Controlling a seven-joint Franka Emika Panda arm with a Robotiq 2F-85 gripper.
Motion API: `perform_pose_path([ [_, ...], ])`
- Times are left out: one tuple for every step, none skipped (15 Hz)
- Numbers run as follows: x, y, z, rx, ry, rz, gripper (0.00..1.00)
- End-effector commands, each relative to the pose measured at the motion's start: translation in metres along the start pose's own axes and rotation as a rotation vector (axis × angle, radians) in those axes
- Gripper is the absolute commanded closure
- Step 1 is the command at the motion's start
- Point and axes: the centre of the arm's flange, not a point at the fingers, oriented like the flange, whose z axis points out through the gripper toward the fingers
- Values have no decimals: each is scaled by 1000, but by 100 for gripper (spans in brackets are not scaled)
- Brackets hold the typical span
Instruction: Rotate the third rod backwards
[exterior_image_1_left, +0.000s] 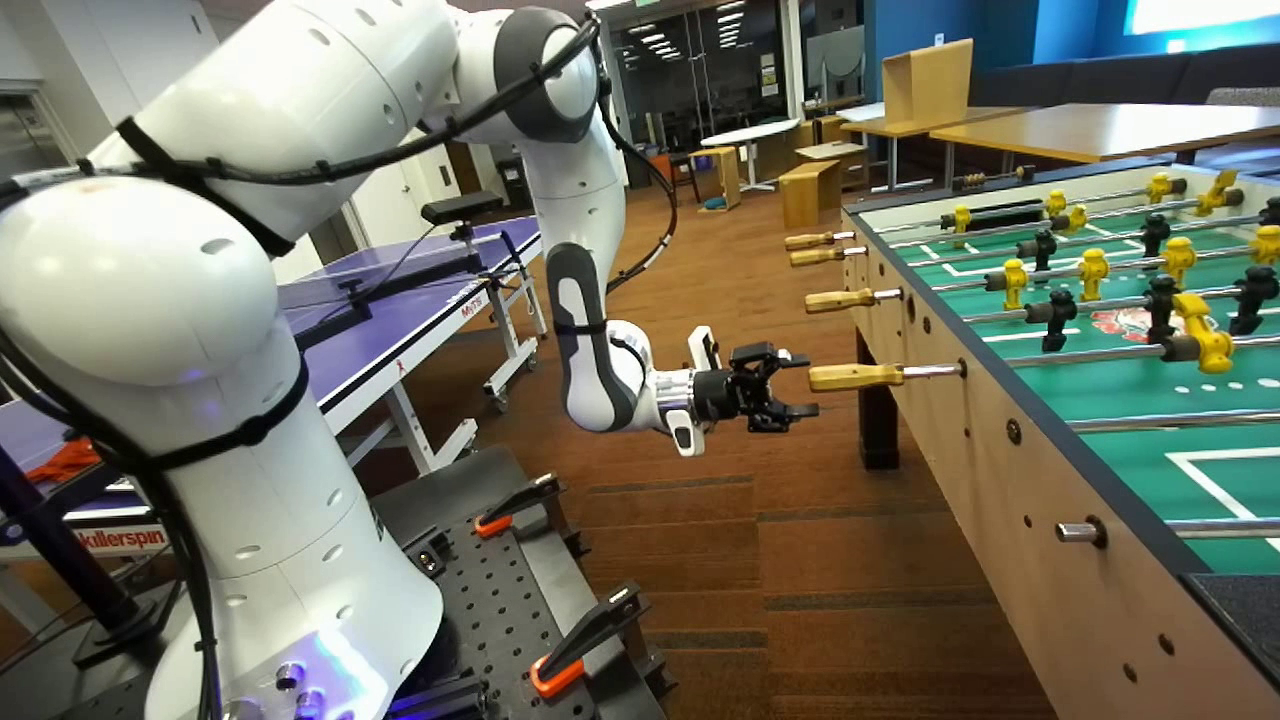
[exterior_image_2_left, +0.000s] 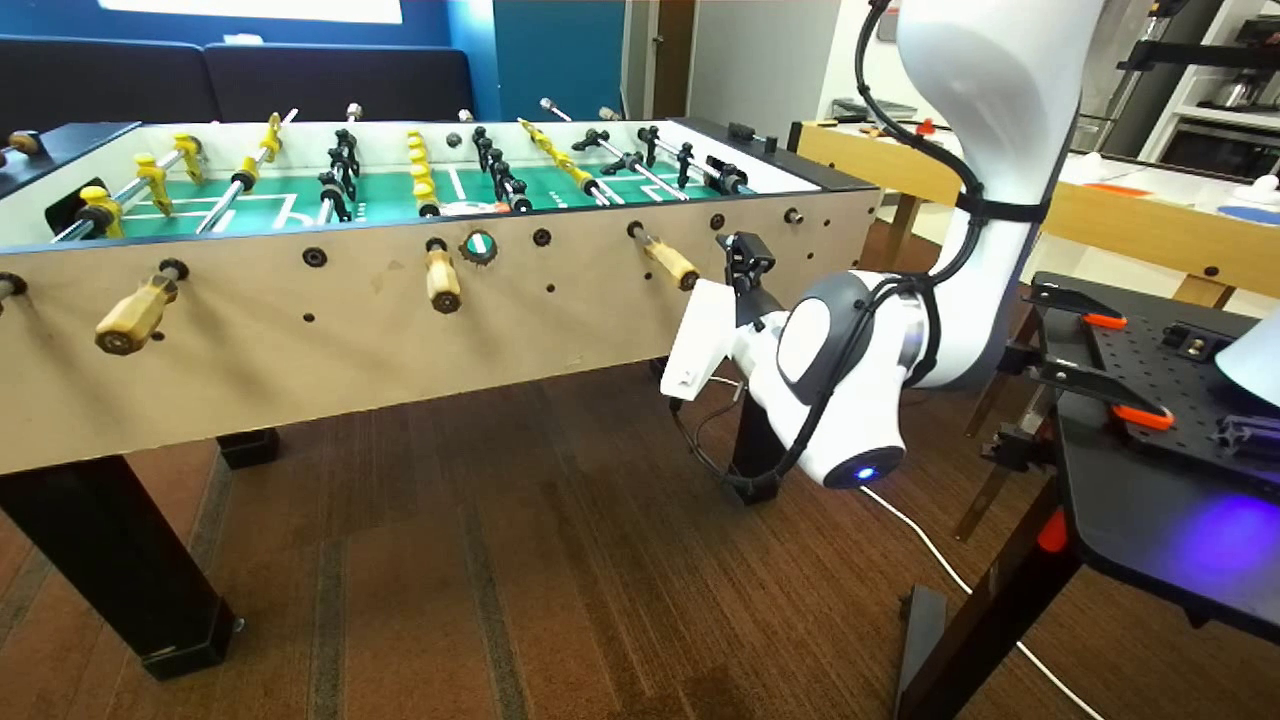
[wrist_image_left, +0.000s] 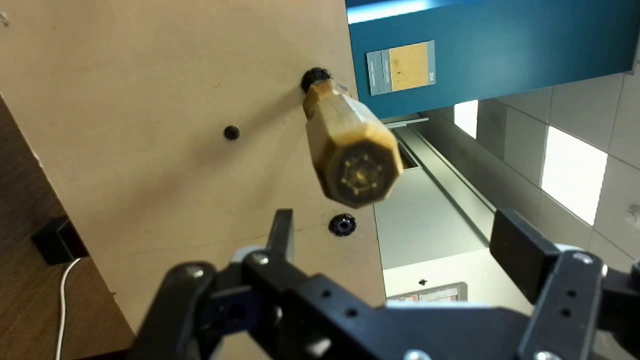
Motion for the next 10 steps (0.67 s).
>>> perform_pose_path([
  [-14, 11, 8, -3, 7, -4, 0],
  [-16, 13, 9, -5, 5, 2, 0],
  [-18, 14, 10, -8, 3, 9, 0],
  [-21, 15, 11, -9, 0, 14, 0],
  [-23, 16, 11, -9, -3, 19, 0],
  [-25, 16, 12, -10, -4, 23, 0],
  [-27, 16, 13, -10, -6, 27, 0],
  [-29, 16, 14, -9, -9, 32, 0],
  [-31, 16, 14, -8, -10, 36, 0],
  [-33, 16, 15, -8, -11, 39, 0],
])
